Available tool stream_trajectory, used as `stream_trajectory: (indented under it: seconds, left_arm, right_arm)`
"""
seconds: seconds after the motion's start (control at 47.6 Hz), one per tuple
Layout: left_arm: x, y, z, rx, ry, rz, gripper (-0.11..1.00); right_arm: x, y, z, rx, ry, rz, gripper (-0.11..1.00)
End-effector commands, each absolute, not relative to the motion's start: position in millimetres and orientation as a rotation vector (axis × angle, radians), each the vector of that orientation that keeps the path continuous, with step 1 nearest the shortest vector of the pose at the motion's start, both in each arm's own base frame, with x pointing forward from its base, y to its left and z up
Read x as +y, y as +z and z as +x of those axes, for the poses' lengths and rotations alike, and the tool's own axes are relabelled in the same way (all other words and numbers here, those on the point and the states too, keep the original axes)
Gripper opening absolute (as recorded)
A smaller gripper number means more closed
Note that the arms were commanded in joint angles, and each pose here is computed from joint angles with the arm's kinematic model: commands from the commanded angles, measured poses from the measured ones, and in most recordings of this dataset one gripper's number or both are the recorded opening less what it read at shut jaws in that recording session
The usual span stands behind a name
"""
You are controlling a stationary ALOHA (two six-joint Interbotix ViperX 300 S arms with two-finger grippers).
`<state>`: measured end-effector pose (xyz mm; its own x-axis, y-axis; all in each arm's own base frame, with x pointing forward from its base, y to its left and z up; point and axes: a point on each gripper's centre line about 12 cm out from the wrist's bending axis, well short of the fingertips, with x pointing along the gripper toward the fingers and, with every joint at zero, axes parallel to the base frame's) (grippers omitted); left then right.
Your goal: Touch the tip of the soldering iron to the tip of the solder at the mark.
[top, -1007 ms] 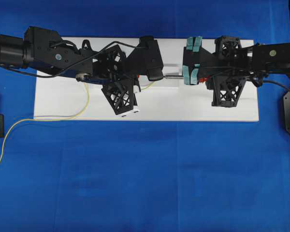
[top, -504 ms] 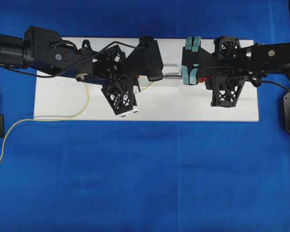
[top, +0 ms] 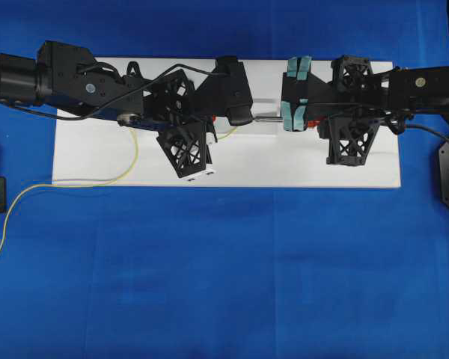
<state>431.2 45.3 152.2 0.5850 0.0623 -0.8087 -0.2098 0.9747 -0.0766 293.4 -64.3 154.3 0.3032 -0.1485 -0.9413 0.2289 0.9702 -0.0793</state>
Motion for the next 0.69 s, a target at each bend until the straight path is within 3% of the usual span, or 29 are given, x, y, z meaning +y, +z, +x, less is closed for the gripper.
stream_trajectory:
  seconds: [0.0, 0.672]
  left_arm:
    - [44.6, 167.4, 437.6, 0.888, 0.154, -0.165, 0.02]
    - [45.3, 167.2, 438.0, 0.888, 0.155, -0.167, 0.02]
  right_arm:
    - [-64.8, 164.0, 299.9, 1.201, -0.25, 0.074, 0.06]
    - [-64.8, 164.0, 299.9, 1.201, -0.25, 0.074, 0.06]
